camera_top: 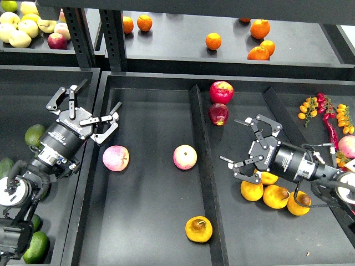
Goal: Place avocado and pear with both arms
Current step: 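Withdraw the left gripper and move the right gripper toward the yellow pear, then lower the right gripper onto the yellow pear and close it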
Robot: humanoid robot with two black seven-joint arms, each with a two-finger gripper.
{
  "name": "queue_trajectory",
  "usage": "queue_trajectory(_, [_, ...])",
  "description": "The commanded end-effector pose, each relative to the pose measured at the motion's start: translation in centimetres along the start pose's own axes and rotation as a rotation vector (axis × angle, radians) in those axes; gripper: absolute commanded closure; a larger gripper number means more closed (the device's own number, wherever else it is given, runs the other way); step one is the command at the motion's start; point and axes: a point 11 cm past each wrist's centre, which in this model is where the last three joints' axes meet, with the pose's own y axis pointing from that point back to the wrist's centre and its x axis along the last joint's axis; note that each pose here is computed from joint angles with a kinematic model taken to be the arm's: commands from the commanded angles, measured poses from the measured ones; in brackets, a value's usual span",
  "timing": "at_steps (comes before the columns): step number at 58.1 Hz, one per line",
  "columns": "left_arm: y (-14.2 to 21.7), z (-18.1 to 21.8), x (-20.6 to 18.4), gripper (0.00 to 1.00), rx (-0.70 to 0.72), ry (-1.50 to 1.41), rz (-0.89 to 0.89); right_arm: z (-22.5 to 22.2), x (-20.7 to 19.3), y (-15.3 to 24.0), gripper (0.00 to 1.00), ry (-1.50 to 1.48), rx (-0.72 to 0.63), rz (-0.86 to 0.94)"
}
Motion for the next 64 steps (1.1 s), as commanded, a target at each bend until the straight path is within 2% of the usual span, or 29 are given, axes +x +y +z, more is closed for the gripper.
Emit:
queue_trajectory(1, [1.2, -0.1, 0.7, 0.01, -0.015, 0.011, 0.023, 1.3, 0.3, -0.4, 0.0, 0.049, -0.076, 0.025])
queue_trajectory(11, [1.8, -0.4, 1.1, 0.01, -0.018, 0.019, 0.037, 4.0, 1.1, -0.6, 0.0, 0.133, -0.23, 0.07])
queue_trajectory(32, [1.9, -0.9, 0.7, 0.01, -0.006, 0.017, 0.025, 7.8, 2.3, 0.0, 0.0, 0.196, -0.432, 0.118])
queue_trajectory(33, [2.0, -1.1, 0.7, 0.01, -0.002, 0.019, 0.027, 8.9, 2.5, 0.0, 0.0, 0.205, -0.476, 0.119])
queue_trajectory(38, [2.2, -1.3, 0.9, 0.01, 0.001, 0.023, 0.033, 10.4, 2.8, 0.3, 0.0, 0.207, -0.533, 0.124])
queue_trajectory(64, [2.4, -1.5, 1.0, 0.01, 0.004, 0.026, 0.036, 13.9, 4.3, 0.1, 0.01, 0.226, -0.652, 0.158])
